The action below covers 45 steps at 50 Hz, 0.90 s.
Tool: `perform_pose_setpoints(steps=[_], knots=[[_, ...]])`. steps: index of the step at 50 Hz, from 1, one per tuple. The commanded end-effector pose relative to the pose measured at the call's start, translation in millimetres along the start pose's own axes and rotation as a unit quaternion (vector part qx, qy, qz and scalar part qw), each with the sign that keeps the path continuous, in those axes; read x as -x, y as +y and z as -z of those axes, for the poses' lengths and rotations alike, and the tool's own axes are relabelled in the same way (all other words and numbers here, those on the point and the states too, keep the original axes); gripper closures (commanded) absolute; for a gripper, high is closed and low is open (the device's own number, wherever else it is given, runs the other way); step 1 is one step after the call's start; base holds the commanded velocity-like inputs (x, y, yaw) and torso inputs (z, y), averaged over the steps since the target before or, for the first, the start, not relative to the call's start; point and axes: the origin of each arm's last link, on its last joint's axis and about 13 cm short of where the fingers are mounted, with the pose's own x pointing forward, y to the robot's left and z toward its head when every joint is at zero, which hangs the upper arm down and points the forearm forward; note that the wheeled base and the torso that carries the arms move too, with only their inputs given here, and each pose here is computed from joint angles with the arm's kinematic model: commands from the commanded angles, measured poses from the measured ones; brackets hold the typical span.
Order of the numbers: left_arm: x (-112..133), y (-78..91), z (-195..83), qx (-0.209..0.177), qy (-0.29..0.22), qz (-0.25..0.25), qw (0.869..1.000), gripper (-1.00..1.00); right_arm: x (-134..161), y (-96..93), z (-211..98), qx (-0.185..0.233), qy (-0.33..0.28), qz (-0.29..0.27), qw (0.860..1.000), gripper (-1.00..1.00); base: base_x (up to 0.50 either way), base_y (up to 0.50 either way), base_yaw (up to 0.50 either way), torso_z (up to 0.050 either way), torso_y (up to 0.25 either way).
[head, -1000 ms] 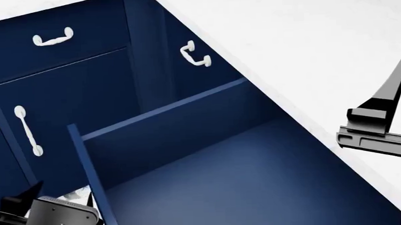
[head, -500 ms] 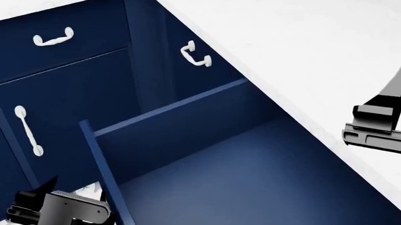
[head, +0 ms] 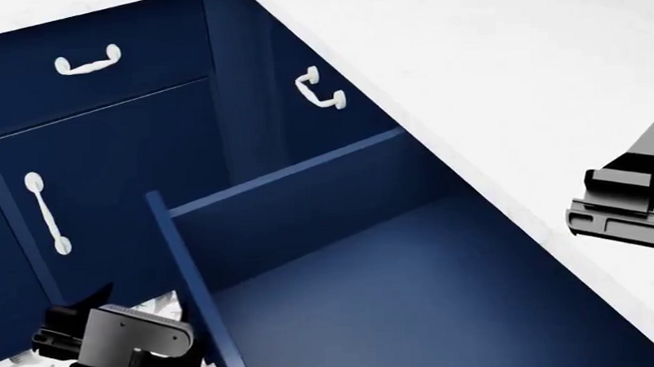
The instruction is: Close the left drawer.
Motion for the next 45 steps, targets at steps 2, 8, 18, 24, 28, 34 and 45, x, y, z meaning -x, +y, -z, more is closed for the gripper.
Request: perform_pose_setpoints(steps=[2,8,18,24,28,34,45], knots=[[8.1,-36.0,13.7,-0.013,0.027,0.105,0.994,-1.00,-1.1,0.5,-0.4,0.002,0.000,0.001,1.000,-1.00,0.00,0.00,0.00,0.000,0.000],[7.7,-39.1,12.8,-0.013,0.024,0.114,0.993,-1.00,-1.1,1.2,-0.2,0.003,0.000,0.002,1.000,-1.00,0.00,0.00,0.00,-0.002,0.000],[4.2,-42.4,10.5,-0.010,0.021,0.119,0.993,-1.00,-3.0,1.8,-1.0,0.003,0.000,0.001,1.000,-1.00,0.00,0.00,0.00,0.000,0.000],[1.9,-44.7,9.9,-0.009,0.020,0.124,0.992,-1.00,-2.8,0.6,0.1,0.004,0.003,0.000,1.000,-1.00,0.00,0.00,0.00,-0.002,0.000],[0.2,-45.8,8.9,-0.008,0.019,0.126,0.992,-1.00,-2.7,0.9,0.3,0.004,0.003,-0.001,1.000,-1.00,0.00,0.00,0.00,0.000,0.000],[-1.5,-49.2,5.9,-0.007,0.014,0.134,0.991,-1.00,-2.7,1.3,-0.3,0.005,0.004,-0.001,1.000,-1.00,0.00,0.00,0.00,0.000,0.000],[-3.0,-53.8,2.2,-0.008,0.009,0.145,0.989,-1.00,-3.2,2.7,-1.8,0.004,0.002,0.001,1.000,-1.00,0.00,0.00,0.00,0.000,0.000]])
